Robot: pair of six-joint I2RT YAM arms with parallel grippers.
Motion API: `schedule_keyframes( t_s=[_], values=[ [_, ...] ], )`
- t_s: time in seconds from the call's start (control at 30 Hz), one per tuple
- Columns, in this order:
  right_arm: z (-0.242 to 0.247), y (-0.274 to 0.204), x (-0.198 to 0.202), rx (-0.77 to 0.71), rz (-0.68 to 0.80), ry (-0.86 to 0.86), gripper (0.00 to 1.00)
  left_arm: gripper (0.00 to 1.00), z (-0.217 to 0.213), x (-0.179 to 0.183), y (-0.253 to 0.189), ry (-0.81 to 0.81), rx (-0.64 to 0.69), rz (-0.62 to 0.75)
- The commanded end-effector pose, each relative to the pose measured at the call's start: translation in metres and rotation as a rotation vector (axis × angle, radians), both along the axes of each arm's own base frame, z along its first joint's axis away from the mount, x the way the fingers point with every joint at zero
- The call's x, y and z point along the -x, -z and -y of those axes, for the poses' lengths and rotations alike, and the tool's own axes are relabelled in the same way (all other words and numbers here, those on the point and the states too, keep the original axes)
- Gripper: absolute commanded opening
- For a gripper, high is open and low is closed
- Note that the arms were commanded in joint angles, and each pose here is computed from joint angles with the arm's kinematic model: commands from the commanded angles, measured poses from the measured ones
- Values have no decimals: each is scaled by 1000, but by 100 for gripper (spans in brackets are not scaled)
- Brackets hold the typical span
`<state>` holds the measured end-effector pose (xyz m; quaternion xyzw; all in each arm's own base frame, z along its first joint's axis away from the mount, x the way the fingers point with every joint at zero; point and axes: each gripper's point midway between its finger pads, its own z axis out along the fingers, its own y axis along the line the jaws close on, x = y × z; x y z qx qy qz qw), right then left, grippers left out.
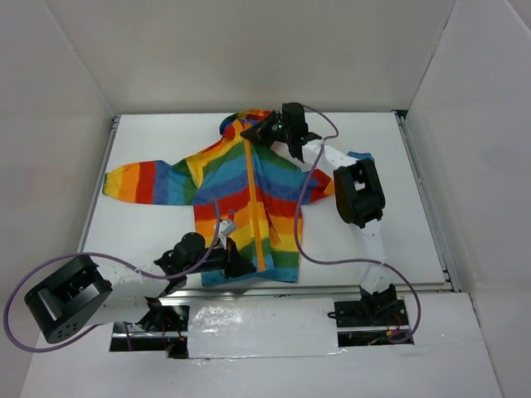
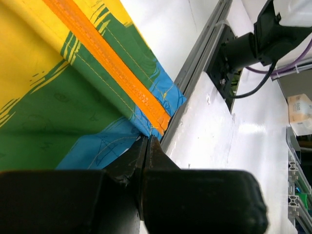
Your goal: Zip up the jacket
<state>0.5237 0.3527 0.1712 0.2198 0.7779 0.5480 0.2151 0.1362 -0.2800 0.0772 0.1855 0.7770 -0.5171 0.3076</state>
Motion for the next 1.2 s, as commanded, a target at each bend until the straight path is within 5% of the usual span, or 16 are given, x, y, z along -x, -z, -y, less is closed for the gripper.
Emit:
schedule_keyframes(
  t_s=[0.0, 0.13, 0.43, 0.5, 0.53, 0.57, 0.6, 0.63, 0.73, 0.8, 0.9, 1.03, 1.17],
  values=[
    [30, -38, -72, 0, 204, 94, 0, 0, 4, 27, 4, 126, 7, -26],
    [52, -87, -111, 33, 433, 129, 0, 0, 3, 28, 6, 124, -3, -31],
    [84, -142, -111, 110, 605, 131, 0, 0, 3, 19, 11, 78, -36, -33],
    [80, -135, -106, 118, 597, 101, 13, 0, 4, 9, 8, 40, -51, -30],
    [79, -135, -102, 116, 600, 76, 37, 3, 0, 4, 15, -8, -93, -51],
    [79, -133, -101, 118, 594, 66, 47, 10, -1, 0, 14, -29, -106, -54],
    [79, -137, -98, 124, 606, 54, 52, 20, 2, -6, 8, -42, -105, -42],
    [79, -140, -96, 129, 610, 51, 57, 42, -2, -6, 12, -58, -142, -68],
    [91, -167, -89, 146, 640, 56, 68, 75, -9, -22, -5, -160, -181, -57],
    [106, -201, -79, 154, 679, 71, 73, 88, -12, -42, -41, -263, -152, -11],
    [133, -255, -58, 204, 750, 107, 100, 99, -36, -60, -80, -450, -203, -30],
    [178, -289, -12, 394, 715, 202, 100, 99, -87, -84, -129, -745, -329, -26],
    [218, -290, 94, 585, 713, 259, 100, 99, -155, -93, -197, -1058, -379, 18]
  ],
)
